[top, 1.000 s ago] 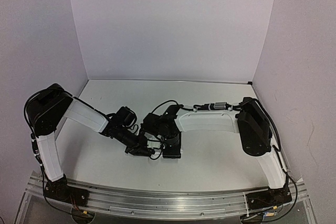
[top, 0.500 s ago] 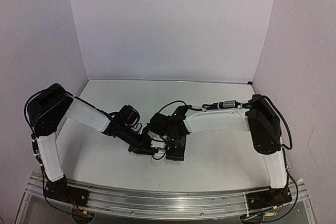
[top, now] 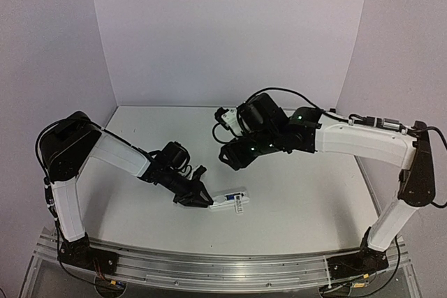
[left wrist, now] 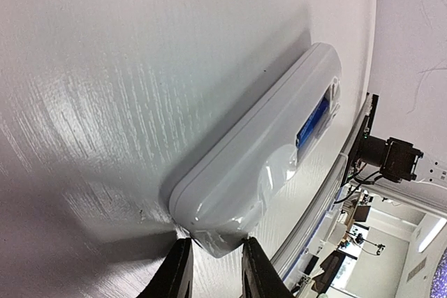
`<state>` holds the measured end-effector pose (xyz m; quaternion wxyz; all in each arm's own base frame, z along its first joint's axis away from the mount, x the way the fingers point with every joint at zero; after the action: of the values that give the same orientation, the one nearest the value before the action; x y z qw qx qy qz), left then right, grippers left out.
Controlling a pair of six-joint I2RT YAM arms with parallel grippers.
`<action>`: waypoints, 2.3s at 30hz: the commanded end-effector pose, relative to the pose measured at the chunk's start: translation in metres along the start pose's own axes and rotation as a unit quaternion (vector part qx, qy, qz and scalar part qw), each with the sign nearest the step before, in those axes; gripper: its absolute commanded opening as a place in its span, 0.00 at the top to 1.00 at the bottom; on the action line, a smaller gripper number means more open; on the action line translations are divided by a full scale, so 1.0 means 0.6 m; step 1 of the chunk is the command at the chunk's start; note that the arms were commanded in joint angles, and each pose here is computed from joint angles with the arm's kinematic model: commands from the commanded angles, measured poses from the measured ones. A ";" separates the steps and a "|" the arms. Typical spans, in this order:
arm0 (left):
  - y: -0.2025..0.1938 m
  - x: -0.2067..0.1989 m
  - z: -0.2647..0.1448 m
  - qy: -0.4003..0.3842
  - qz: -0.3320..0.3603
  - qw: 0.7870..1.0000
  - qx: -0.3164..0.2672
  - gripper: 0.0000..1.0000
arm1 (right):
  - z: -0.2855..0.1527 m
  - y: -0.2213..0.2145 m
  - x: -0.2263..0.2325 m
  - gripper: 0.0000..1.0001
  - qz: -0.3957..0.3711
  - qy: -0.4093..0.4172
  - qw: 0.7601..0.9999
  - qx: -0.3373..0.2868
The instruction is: Load the batteries into the remote control
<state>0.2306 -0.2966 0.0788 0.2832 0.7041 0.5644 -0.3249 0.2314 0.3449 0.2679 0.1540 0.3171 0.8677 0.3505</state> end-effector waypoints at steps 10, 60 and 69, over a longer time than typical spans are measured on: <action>0.017 -0.019 -0.027 0.013 0.024 0.999 -0.048 0.72 | 0.027 -0.152 -0.008 0.43 0.267 -0.049 0.958 0.095; 0.016 -0.046 -0.136 0.052 0.042 0.991 -0.117 0.42 | 0.156 -0.270 0.103 0.76 0.219 -0.220 0.944 0.112; 0.007 -0.047 -0.143 0.048 0.069 0.990 -0.114 0.42 | 0.099 -0.214 0.105 0.89 0.072 -0.138 0.981 0.114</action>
<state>0.2448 -0.2530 0.1397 0.3300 0.7074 0.5881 -0.2117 0.1589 0.3448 0.0870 0.2177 0.5338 0.7955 0.1867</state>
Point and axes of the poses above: each gripper's point midway between its finger pads, its own z axis out along the fingers, its own x axis along the line the jaws close on, y = z × x, the point moved 9 cm from there along -z, back along the fingers
